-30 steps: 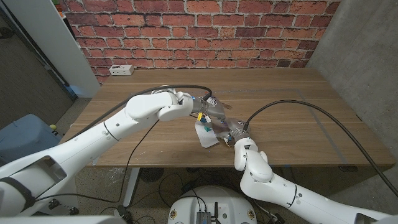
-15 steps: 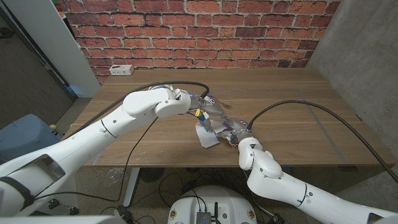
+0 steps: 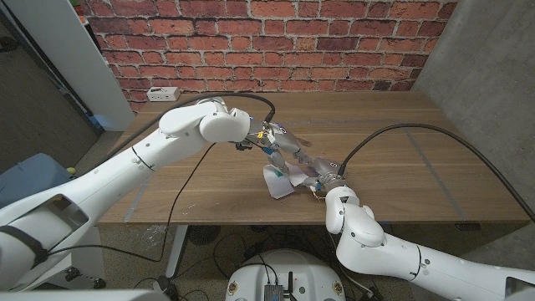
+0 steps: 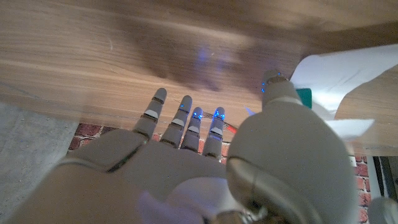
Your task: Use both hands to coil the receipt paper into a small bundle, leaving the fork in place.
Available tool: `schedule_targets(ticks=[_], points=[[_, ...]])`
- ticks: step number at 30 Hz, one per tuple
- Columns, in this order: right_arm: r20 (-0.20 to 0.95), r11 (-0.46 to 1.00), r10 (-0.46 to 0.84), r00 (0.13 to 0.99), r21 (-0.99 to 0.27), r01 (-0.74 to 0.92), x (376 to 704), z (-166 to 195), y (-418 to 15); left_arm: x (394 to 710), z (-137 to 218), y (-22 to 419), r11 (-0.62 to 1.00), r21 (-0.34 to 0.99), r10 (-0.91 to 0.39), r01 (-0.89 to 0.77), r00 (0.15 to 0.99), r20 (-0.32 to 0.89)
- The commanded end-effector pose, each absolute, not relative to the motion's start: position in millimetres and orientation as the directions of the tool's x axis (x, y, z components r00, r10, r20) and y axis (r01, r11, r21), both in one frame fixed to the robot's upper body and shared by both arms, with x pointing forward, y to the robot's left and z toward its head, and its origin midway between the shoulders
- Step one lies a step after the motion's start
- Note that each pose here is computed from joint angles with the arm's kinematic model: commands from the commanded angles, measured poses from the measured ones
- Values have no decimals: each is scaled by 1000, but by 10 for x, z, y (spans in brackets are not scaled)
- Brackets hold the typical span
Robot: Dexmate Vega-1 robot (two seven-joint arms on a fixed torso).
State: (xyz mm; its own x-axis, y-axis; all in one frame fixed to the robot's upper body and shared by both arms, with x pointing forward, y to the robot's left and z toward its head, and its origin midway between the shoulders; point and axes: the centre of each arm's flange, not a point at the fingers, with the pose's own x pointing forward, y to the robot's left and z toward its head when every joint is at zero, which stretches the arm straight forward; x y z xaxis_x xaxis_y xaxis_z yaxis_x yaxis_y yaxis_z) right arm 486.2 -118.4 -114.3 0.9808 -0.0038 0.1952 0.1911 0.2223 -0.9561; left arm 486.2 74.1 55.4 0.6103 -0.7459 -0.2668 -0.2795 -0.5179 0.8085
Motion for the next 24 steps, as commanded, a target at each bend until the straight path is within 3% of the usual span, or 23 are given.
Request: schedule_targets(ticks=[1,9,14,24], points=[[190,174,-132,973,-962,212,4534,-1160,-1384,4989,810,951,-387,905,-790,-178,569,-226],[203,270,-121,972,-935,229,4429,-1174,-1453,5139,901,1073,-302,944,-808,-137,561,-177],[255,420,-100,962,-866,273,4408,-1202,-1515,5291,938,1134,-268,958,-800,-106,578,-160],[140,448,-47,989,-882,146,4512,-1080,-1343,5602,1000,1222,-189,982,-804,-20,577,-143]])
